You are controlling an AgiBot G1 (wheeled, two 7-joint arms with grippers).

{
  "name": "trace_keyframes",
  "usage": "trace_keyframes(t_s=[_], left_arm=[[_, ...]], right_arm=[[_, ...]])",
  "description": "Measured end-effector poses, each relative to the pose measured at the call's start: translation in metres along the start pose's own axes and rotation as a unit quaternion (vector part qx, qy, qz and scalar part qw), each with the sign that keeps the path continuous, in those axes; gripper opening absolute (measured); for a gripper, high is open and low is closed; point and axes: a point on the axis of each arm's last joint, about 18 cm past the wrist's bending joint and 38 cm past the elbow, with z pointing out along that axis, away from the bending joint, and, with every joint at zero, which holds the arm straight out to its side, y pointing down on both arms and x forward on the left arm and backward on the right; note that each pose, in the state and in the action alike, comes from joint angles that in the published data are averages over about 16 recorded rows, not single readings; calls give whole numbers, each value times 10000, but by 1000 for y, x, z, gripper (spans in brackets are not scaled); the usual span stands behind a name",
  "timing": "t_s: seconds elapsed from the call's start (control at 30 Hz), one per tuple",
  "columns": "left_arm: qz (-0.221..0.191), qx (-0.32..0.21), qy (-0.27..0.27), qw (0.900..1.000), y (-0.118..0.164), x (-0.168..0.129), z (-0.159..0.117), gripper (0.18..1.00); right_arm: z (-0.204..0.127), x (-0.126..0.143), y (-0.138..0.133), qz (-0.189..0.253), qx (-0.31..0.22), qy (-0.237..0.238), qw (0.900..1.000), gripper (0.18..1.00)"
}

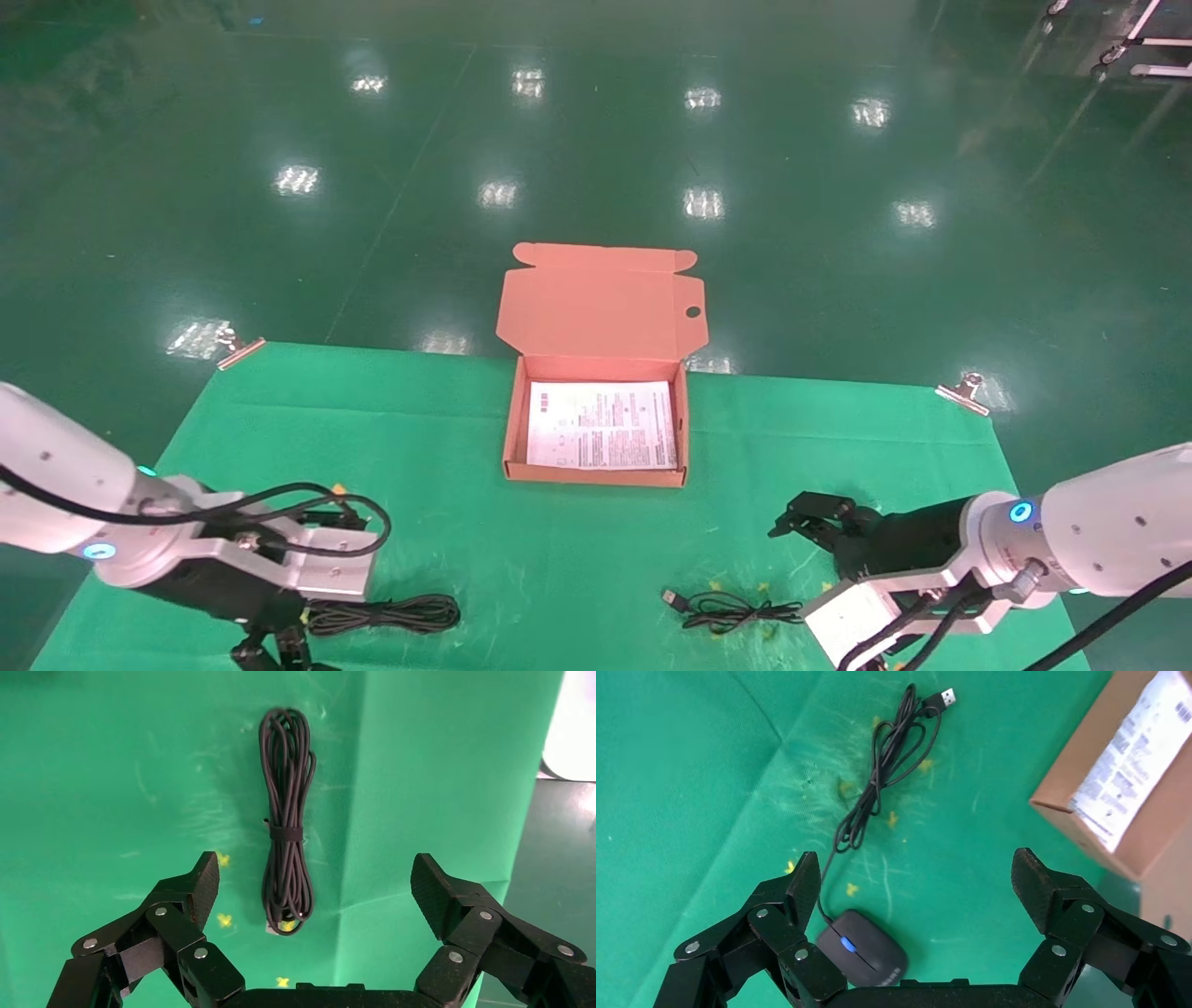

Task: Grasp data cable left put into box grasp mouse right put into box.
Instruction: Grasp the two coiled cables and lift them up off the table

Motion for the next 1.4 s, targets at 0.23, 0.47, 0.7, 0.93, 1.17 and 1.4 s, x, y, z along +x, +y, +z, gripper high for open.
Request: trace_keyframes(t_s=[0.23, 0.47, 0.7, 0.93, 1.17, 1.4], left_arm=[[-168, -143, -74, 9997, 6, -4, 25, 1001], [-419, -144, -62, 9990, 13, -7, 48, 1001], [-703, -68, -4, 9975, 18, -10, 66, 1001], [-916, 10, 24, 9958, 23, -14, 79, 1001], [-1077, 45, 8, 9942, 29, -18, 88, 1001], [-1170, 24, -9, 9931, 36, -20, 92, 1000]], right_arm=[[21, -8, -1, 307, -103, -77, 9994, 1000], [42, -15, -1, 761, -87, -171, 9969, 1000], [62, -17, 0, 1199, -4, -268, 9924, 1000], [81, -17, 2, 1423, 20, -304, 9894, 1000], [97, -16, 6, 1462, -54, -266, 9889, 1000], [107, -16, 11, 1479, -152, -218, 9886, 1000]])
